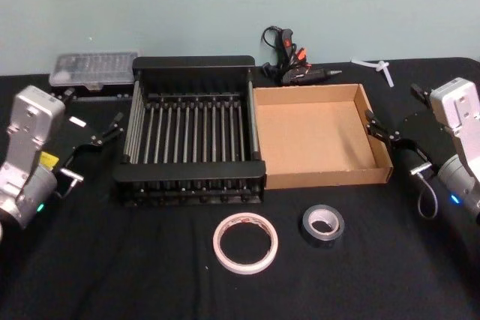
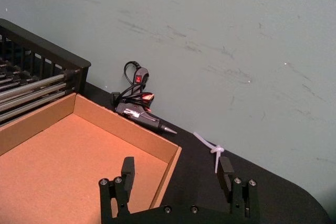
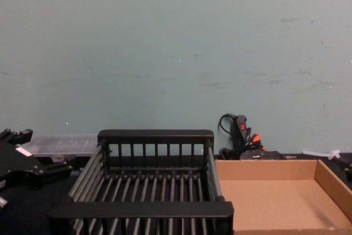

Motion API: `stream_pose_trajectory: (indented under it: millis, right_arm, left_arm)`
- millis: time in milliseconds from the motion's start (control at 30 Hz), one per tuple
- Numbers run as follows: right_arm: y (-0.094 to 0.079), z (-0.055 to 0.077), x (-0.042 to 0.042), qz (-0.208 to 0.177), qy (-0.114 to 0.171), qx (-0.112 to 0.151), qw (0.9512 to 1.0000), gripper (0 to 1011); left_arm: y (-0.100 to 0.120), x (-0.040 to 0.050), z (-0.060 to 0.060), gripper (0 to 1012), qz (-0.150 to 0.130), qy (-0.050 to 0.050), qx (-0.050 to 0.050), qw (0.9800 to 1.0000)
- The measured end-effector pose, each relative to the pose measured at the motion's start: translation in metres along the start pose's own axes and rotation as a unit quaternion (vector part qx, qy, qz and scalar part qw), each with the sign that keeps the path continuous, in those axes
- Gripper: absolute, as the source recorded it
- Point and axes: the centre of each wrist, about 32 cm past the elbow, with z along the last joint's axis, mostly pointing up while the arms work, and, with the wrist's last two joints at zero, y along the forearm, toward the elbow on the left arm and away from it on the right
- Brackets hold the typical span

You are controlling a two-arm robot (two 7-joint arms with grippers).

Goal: Pick up the white tape and place it into the black box , Pick up the silver tape and place it into the brown box.

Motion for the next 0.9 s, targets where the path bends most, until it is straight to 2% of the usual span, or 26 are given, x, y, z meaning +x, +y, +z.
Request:
stream_pose_trajectory:
  millis: [900]
  right_arm:
    - [0.0, 0.0, 0.0, 0.0, 0.0, 0.0, 1.0, 1002]
  left_arm:
    - [0.0, 0.0, 0.0, 1001, 0.0, 0.0, 0.0, 1.0]
